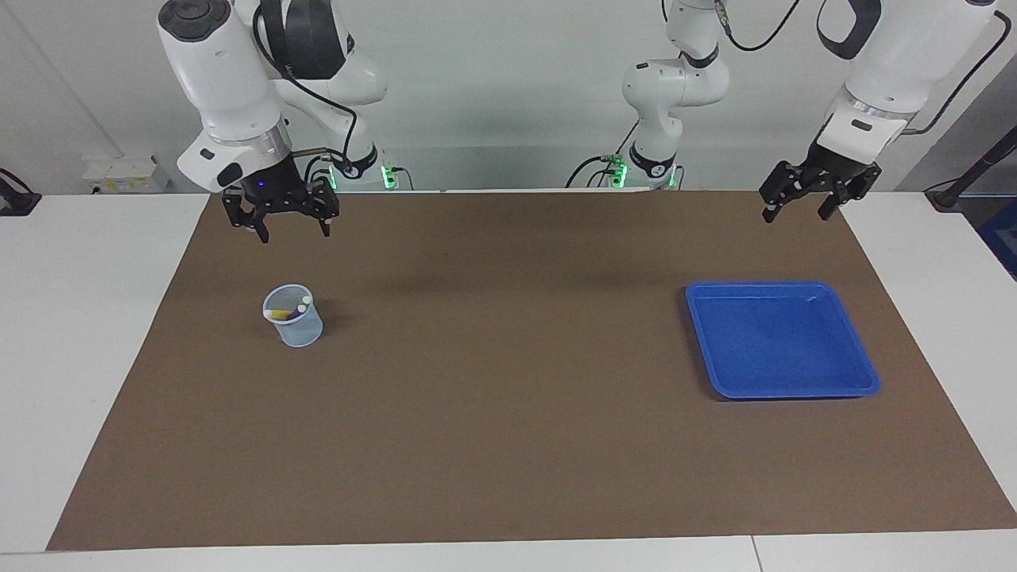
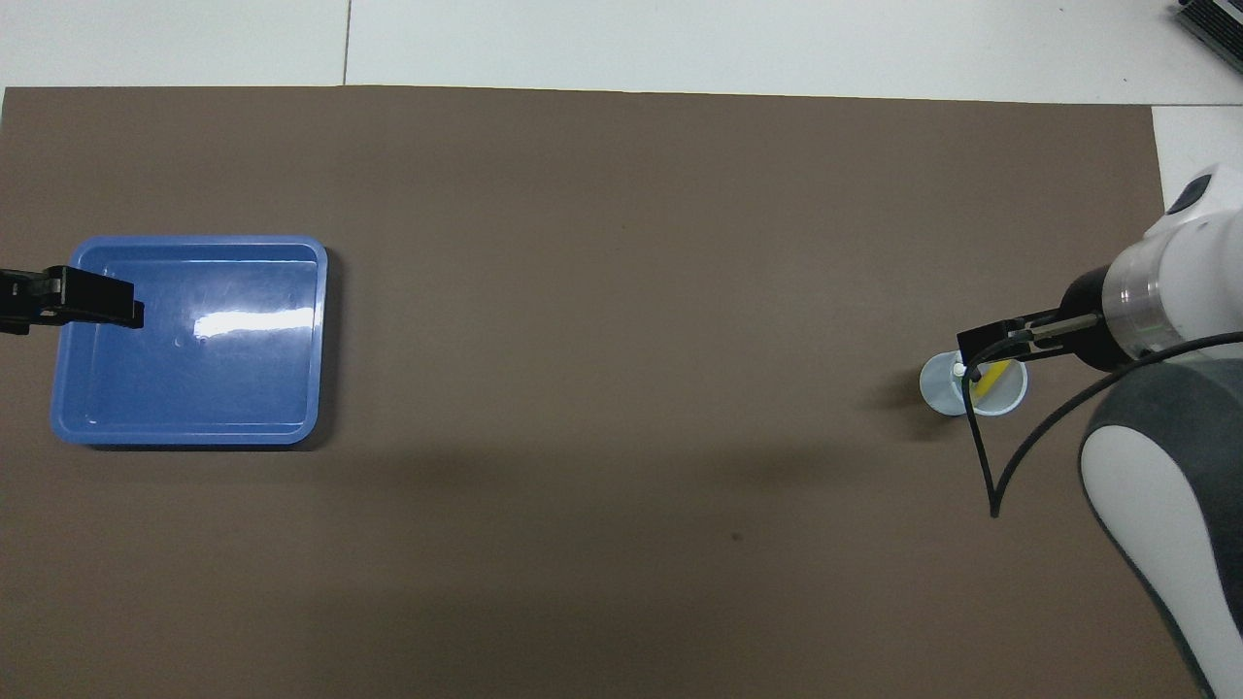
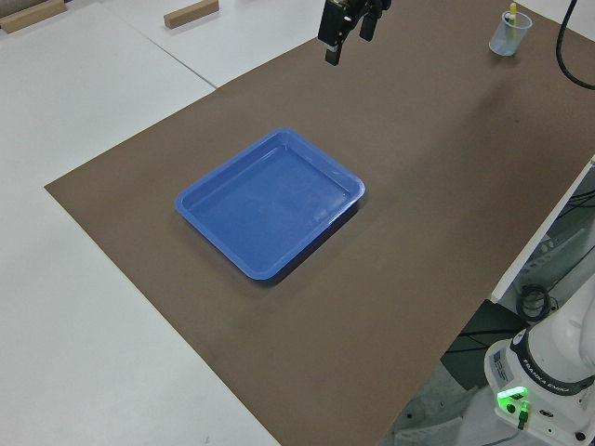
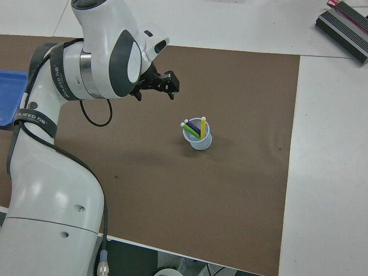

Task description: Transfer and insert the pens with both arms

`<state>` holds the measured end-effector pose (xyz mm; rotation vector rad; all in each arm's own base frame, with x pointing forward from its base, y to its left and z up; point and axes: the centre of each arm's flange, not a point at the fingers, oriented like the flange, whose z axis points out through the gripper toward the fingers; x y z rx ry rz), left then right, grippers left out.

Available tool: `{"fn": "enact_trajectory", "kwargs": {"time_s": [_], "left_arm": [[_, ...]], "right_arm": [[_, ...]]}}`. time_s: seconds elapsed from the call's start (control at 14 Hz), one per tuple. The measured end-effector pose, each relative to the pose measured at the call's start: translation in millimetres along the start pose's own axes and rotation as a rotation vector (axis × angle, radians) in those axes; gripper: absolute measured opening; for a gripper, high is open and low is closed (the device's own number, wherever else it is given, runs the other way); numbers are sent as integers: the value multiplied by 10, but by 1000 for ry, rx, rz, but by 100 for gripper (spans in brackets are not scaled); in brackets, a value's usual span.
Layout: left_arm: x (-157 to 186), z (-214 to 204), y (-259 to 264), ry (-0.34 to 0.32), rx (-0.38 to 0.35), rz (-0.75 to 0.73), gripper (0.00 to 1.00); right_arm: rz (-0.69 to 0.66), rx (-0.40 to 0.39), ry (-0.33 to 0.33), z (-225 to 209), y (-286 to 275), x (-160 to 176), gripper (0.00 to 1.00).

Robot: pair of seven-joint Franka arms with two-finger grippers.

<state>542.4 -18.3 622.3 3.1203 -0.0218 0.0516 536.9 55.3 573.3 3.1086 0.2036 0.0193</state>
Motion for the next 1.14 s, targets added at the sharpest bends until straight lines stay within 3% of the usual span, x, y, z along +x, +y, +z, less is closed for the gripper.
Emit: {"fn": "enact_trajectory", "kwargs": {"time_s": [1.14], "left_arm": [[0,0,3,0,0,1,100]], "right_arm": [[-11,1,-13,-177,-66,-61,100]]}}
